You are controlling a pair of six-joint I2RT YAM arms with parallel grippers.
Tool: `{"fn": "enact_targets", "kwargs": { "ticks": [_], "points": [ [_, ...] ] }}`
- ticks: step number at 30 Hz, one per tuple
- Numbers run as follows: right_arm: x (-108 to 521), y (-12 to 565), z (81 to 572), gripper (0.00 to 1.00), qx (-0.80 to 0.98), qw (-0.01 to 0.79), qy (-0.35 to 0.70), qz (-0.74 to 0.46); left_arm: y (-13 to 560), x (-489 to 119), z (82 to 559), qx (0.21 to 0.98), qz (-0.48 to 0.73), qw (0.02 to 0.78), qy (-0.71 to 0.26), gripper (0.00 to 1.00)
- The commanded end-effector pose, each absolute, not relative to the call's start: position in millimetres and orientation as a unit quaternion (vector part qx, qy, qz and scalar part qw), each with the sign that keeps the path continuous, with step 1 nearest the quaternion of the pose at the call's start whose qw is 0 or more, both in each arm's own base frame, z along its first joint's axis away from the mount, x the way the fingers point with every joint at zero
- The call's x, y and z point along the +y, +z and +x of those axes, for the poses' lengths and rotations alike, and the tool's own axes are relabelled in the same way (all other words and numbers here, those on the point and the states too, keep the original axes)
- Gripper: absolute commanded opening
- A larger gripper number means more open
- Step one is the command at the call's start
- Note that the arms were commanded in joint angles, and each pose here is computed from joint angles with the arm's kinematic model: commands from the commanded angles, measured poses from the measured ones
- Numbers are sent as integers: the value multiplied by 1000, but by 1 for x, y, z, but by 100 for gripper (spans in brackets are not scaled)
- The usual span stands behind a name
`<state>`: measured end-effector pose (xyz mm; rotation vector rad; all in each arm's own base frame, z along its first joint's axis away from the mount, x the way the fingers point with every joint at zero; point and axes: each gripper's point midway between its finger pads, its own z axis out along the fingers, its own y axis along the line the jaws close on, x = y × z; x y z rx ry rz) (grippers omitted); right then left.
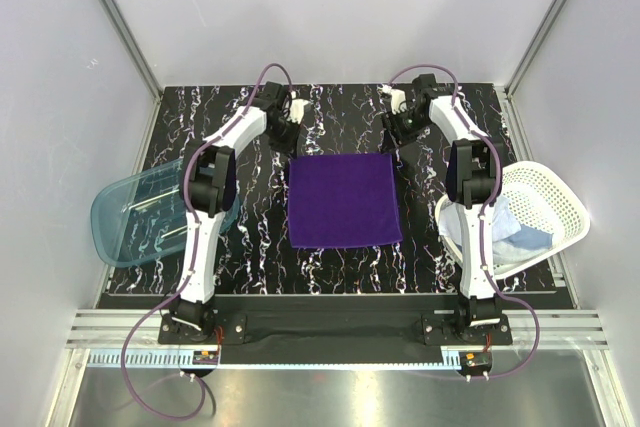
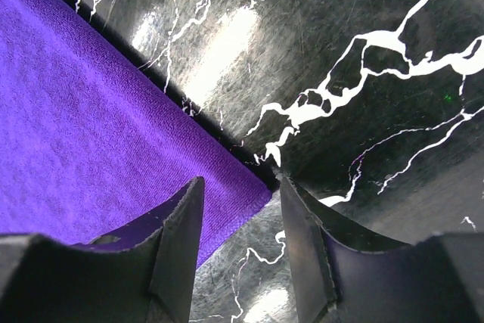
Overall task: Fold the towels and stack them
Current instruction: Fold the towel
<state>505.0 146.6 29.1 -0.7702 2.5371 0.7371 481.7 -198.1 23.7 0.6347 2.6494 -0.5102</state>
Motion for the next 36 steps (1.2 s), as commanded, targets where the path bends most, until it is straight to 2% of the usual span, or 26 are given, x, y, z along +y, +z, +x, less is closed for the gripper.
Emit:
{"fn": "enact_targets", "kwargs": {
  "ticks": [1,6,10,11,13,14,17,22,26,36],
  "points": [
    [145,32,513,52,898,206,258,-291,23,-205,489,934,231,187,-197,0],
    [145,22,502,50,897,180,268,-301,23,-206,494,933,229,192,-199,0],
    [143,17,498,42,899,171,269,-299,23,-207,496,934,228,193,-196,0],
    [141,16,497,35,900,171,271,-297,23,-206,498,935,227,195,-192,0],
    [141,20,499,28,899,178,271,-296,25,-204,501,935,225,200,-187,0],
    [137,19,501,16,901,180,264,-295,26,-202,504,936,223,204,-179,0],
    [129,32,509,0,904,201,241,-290,35,-197,513,938,213,223,-159,0],
    [129,89,528,0,885,290,214,-296,74,-190,532,930,185,289,-135,0],
    [124,103,530,0,881,314,195,-296,110,-187,535,918,183,328,-129,0],
    [121,113,525,0,870,356,177,-290,126,-184,517,913,194,333,-132,0]
  ]
}}
